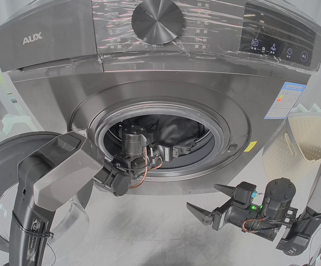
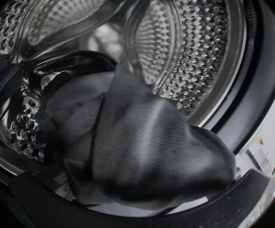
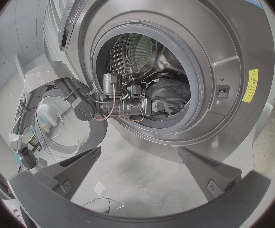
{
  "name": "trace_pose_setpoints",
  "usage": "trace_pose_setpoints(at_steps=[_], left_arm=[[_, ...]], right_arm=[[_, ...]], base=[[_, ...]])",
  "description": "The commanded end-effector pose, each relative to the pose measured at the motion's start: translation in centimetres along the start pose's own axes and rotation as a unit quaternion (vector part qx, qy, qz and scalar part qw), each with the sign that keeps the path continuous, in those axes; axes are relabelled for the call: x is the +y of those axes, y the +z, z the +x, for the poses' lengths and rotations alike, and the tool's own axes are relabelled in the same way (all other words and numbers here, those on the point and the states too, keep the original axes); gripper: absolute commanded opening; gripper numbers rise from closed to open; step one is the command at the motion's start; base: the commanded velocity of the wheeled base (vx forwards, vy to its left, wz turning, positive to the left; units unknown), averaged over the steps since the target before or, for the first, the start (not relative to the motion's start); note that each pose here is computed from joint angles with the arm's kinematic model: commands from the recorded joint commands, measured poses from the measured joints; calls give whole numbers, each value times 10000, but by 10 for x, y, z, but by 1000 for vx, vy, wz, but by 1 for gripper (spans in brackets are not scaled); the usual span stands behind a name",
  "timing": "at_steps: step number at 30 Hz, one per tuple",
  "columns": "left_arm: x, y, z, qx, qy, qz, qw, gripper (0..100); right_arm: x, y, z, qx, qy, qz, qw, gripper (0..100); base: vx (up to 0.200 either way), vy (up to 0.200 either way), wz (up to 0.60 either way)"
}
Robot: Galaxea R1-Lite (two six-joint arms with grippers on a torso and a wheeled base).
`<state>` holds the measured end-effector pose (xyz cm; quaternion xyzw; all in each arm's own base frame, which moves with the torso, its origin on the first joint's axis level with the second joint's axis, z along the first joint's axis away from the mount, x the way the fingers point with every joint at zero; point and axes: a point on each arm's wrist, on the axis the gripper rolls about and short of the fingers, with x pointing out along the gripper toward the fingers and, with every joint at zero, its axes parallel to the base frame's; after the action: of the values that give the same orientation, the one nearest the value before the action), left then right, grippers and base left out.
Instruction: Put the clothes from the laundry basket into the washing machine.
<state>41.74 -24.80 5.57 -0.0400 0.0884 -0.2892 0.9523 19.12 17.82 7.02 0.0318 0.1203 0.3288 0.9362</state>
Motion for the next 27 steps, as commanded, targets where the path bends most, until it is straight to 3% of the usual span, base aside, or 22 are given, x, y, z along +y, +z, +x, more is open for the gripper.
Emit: trace_pose_setpoints(at_steps=[1,5,10,21,24,27], left_arm=[[-4,-4,-6,37,-204,56,9998,100],[-5,-5,-8,-50,-445,68,9990,100],[-6,3,-11,-444,-860,117,9952,100],[-5,16,-14,-955,-1252,162,9874,100],[-7,22,-16,-997,-1325,51,9861,100],[-6,23,-12,-1053,-1151,20,9878,100]], right_arm=[[0,0,0,5,0,-4,10000,100],[0,0,0,6,7,-4,10000,100],[0,0,0,-3,1,-2,10000,100],[-1,0,0,-11,-5,0,10000,100],[-1,0,0,-11,-5,0,10000,100],[0,0,0,-12,-5,-9,10000,100]], base=[[0,0,0],[0,0,0],[0,0,0],[0,0,0],[0,0,0],[0,0,0]])
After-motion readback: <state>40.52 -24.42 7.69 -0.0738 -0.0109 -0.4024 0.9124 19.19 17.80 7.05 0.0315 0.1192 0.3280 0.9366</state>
